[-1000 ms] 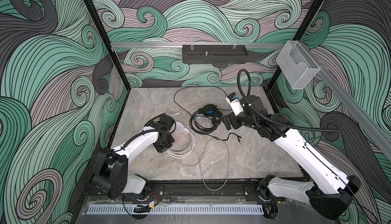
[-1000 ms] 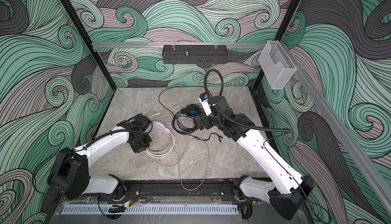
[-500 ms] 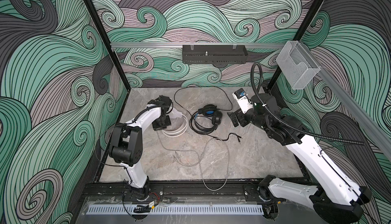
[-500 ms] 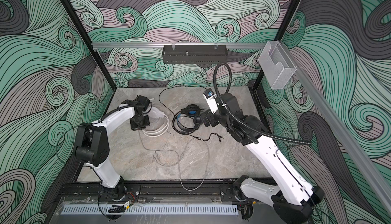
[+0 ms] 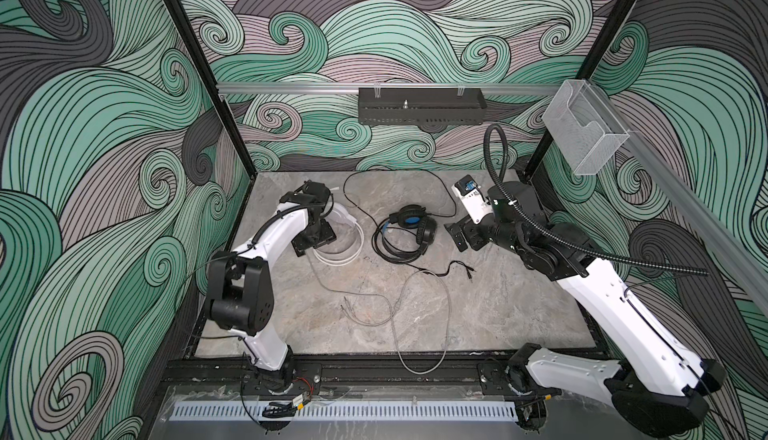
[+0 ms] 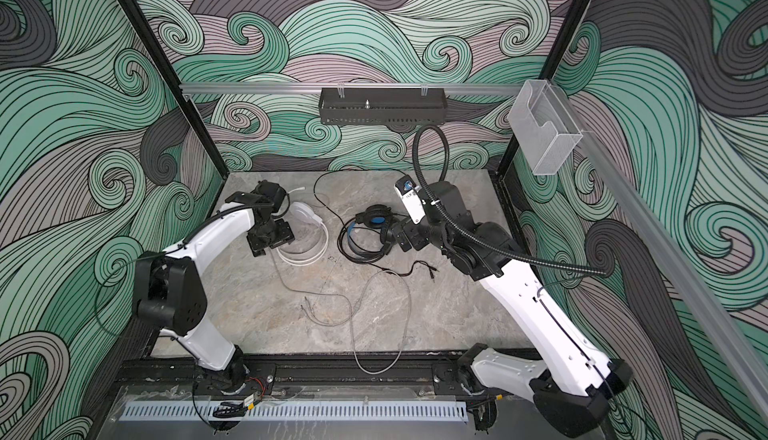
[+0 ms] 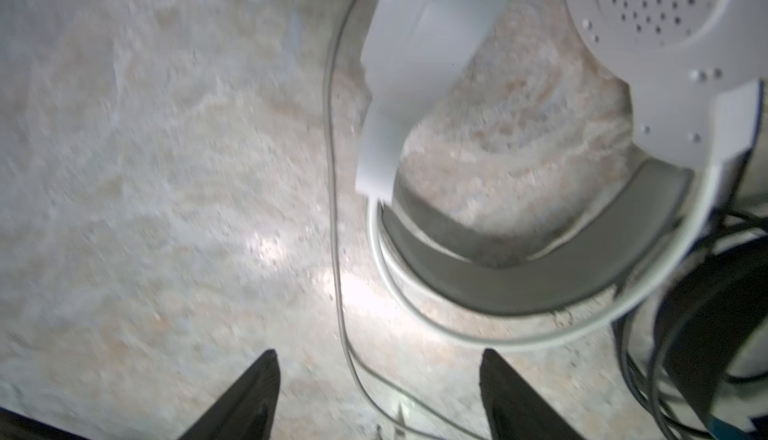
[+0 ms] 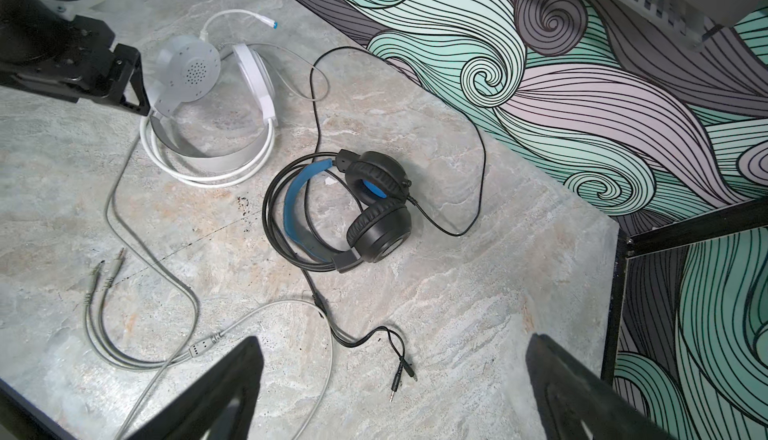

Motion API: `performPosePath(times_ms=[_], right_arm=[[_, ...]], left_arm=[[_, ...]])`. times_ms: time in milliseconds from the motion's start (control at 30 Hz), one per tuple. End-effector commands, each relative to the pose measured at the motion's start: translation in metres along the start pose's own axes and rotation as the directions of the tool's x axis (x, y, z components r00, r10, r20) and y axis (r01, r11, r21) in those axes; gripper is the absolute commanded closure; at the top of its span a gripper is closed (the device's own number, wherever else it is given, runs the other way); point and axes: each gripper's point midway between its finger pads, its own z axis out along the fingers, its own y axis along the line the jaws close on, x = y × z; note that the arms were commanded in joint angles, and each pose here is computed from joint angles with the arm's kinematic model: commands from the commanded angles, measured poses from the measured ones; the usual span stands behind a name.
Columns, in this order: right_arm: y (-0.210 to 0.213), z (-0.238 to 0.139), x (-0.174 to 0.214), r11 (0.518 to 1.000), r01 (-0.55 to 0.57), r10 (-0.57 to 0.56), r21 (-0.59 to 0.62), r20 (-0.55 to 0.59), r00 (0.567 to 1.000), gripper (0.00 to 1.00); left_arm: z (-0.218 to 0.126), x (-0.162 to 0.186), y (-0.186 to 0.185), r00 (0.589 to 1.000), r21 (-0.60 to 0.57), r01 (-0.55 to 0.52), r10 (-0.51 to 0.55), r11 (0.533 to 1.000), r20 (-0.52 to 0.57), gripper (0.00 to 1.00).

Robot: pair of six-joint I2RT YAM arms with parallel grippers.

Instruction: Wrap the headphones

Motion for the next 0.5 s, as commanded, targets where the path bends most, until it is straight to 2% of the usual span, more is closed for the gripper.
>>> performPosePath(times_ms=[0,100,200,333,467], right_arm=[[0.009,-0.006,0.0,0.999,-0.012,0.013,-0.044,0.017,1.0,0.0],[0.01,-0.009,0.001,0.999,-0.014,0.015,-0.05,0.022,1.0,0.0],[0.009,-0.012,-0.001,0.999,-0.012,0.014,-0.049,0.033,0.999,0.0],[0.008,-0.014,-0.002,0.999,-0.009,0.011,-0.045,0.039,0.999,0.0],[0.007,-0.016,-0.002,0.999,-0.005,0.007,-0.043,0.044,0.999,0.0]], left_arm=[[0.002,0.019,-0.018,0.97,0.087,0.242,-0.24,0.966,-0.037,0.22],[0.016,0.023,-0.023,0.941,0.076,0.336,-0.332,0.939,-0.063,0.22],[0.026,0.015,-0.029,0.922,0.072,0.387,-0.385,0.919,-0.046,0.21],[0.038,0.005,-0.043,0.906,0.062,0.423,-0.419,0.904,-0.063,0.15],[0.057,0.004,-0.051,0.883,0.044,0.467,-0.462,0.883,-0.086,0.15]])
